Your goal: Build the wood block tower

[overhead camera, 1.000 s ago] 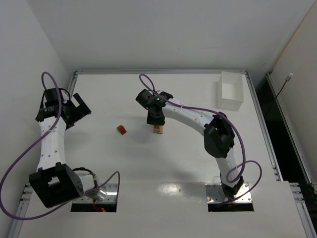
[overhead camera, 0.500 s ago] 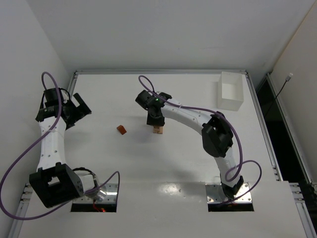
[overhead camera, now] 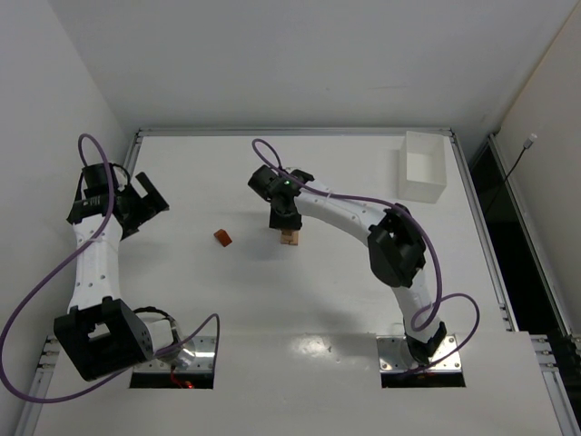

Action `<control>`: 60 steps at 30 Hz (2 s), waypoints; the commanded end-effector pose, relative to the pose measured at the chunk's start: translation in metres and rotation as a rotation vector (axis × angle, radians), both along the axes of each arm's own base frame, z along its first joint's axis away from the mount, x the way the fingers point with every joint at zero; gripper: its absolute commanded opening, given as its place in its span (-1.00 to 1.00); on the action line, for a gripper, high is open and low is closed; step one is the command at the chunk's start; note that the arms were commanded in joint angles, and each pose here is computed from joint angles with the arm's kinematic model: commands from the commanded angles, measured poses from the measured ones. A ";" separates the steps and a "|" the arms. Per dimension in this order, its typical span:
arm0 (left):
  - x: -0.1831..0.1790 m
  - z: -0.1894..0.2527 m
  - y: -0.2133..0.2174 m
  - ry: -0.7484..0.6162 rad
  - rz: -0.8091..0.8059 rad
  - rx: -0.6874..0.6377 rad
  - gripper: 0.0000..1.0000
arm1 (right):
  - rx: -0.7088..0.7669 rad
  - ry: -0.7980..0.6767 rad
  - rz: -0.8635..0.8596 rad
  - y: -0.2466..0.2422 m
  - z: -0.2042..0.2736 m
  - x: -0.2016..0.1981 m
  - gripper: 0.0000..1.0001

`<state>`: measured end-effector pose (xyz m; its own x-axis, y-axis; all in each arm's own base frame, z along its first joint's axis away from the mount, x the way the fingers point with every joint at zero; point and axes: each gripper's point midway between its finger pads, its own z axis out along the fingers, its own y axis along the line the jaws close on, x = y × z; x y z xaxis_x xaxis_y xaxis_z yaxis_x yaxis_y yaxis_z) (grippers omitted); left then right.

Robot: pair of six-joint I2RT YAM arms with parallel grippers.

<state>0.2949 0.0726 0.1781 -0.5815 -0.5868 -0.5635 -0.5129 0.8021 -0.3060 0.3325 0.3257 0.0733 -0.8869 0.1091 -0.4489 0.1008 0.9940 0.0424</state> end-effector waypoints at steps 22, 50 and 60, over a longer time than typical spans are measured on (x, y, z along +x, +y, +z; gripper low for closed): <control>0.005 0.009 -0.006 -0.052 -0.014 -0.010 1.00 | 0.024 -0.066 0.000 0.003 0.009 0.020 -1.00; 0.005 0.009 -0.006 -0.052 -0.014 -0.010 1.00 | 0.009 -0.025 0.061 -0.005 -0.004 0.005 0.39; -0.001 0.002 -0.008 -0.045 -0.045 0.003 1.00 | 0.163 -0.257 0.345 0.022 0.055 0.008 0.87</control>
